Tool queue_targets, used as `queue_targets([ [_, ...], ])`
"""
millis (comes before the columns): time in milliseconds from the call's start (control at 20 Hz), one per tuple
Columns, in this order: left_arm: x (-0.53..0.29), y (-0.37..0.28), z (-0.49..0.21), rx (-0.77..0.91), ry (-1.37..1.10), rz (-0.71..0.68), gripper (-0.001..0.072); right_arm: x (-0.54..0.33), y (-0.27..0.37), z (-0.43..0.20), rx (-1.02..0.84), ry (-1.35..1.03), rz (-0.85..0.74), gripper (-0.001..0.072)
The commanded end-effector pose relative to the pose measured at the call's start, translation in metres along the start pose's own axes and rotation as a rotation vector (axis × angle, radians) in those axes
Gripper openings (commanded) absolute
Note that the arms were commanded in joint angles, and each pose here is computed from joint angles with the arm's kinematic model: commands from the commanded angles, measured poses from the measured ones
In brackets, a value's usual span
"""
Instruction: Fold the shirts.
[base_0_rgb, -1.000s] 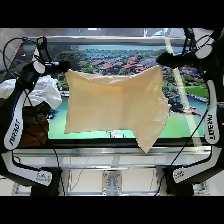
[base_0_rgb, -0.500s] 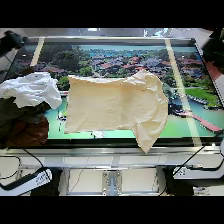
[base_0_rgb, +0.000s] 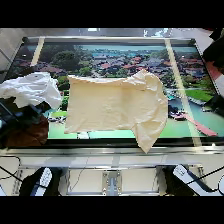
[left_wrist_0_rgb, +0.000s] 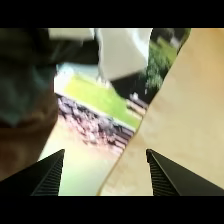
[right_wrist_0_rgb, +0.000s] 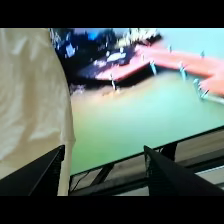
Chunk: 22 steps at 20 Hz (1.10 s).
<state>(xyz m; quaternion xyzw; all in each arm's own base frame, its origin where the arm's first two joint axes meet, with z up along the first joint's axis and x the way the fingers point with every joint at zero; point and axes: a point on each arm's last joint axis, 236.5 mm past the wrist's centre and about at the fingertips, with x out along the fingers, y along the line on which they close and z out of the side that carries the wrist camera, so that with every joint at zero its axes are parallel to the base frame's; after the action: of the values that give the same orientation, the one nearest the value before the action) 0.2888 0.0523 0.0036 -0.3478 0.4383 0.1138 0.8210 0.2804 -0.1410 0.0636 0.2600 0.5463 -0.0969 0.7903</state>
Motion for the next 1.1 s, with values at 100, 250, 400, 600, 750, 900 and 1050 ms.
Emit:
queue_targets([
  [100,0.034,0.006,-0.110,-0.289,0.260,-0.099,0.0591,0.069,0.024,-0.076,0.111,0.217,0.230,0.0554],
  [250,0.039,-0.006,-0.124,-0.389,0.309,-0.164,0.0592,0.074,0.025,-0.063,0.117,0.167,0.244,0.0553],
  [400,0.044,-0.002,-0.127,-0.392,0.323,-0.154,0.0591,0.074,0.027,-0.060,0.097,0.151,0.257,0.0553],
  [600,0.058,-0.003,-0.132,-0.400,0.361,-0.164,0.0591,0.074,0.028,-0.058,0.099,0.147,0.260,0.0553],
  [750,0.077,-0.009,-0.126,-0.406,0.330,-0.186,0.0527,0.071,0.036,-0.055,0.111,0.134,0.295,0.0553],
  [900,0.093,-0.006,-0.135,-0.385,0.343,-0.155,0.0425,0.070,0.042,-0.051,0.120,0.121,0.320,0.0553],
  [1050,0.101,-0.004,-0.143,-0.360,0.355,-0.128,0.0086,0.070,0.042,-0.051,0.120,0.120,0.321,0.0554],
])
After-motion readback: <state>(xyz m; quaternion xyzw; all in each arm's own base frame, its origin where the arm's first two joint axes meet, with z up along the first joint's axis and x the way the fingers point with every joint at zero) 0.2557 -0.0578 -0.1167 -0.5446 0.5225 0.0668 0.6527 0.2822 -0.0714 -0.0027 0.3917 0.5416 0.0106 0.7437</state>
